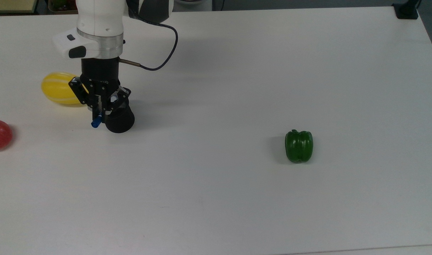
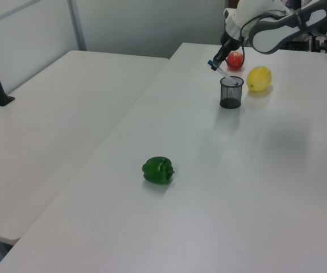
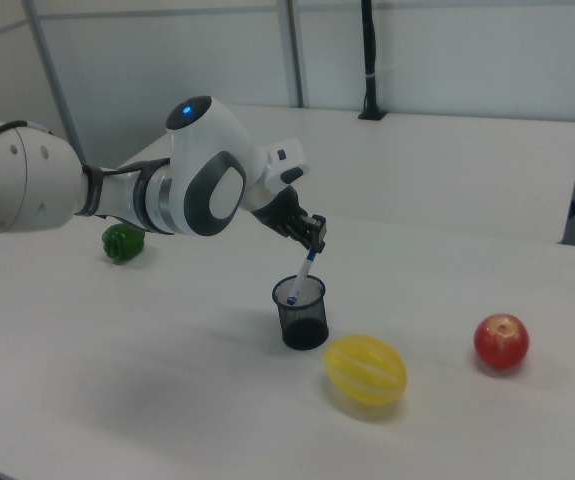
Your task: Place marker
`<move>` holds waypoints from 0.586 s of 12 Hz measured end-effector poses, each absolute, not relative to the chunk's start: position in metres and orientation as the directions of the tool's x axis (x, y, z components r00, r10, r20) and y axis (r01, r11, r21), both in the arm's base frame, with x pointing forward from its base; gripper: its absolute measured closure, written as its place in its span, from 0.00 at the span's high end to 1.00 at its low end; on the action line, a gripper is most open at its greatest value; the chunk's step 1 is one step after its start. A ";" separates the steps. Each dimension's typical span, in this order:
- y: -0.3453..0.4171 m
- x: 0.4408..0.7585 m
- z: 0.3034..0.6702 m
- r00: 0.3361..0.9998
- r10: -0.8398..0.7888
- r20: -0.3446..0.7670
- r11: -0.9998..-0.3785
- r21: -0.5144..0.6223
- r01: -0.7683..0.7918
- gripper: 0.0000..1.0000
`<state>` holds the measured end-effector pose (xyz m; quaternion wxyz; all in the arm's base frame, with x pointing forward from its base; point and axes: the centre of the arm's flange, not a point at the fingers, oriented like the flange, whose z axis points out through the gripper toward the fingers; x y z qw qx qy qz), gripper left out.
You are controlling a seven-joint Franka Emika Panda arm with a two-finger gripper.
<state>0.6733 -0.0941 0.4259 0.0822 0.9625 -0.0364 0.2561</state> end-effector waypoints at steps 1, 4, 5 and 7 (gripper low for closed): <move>-0.094 0.673 0.425 0.867 -0.028 0.497 -0.984 0.139 -0.112 0.21; -0.094 0.673 0.425 0.867 -0.028 0.497 -0.984 0.139 -0.112 0.37; -0.094 0.673 0.425 0.867 -0.028 0.497 -0.984 0.139 -0.112 0.52; -0.094 0.673 0.425 0.867 -0.028 0.497 -0.984 0.139 -0.111 0.75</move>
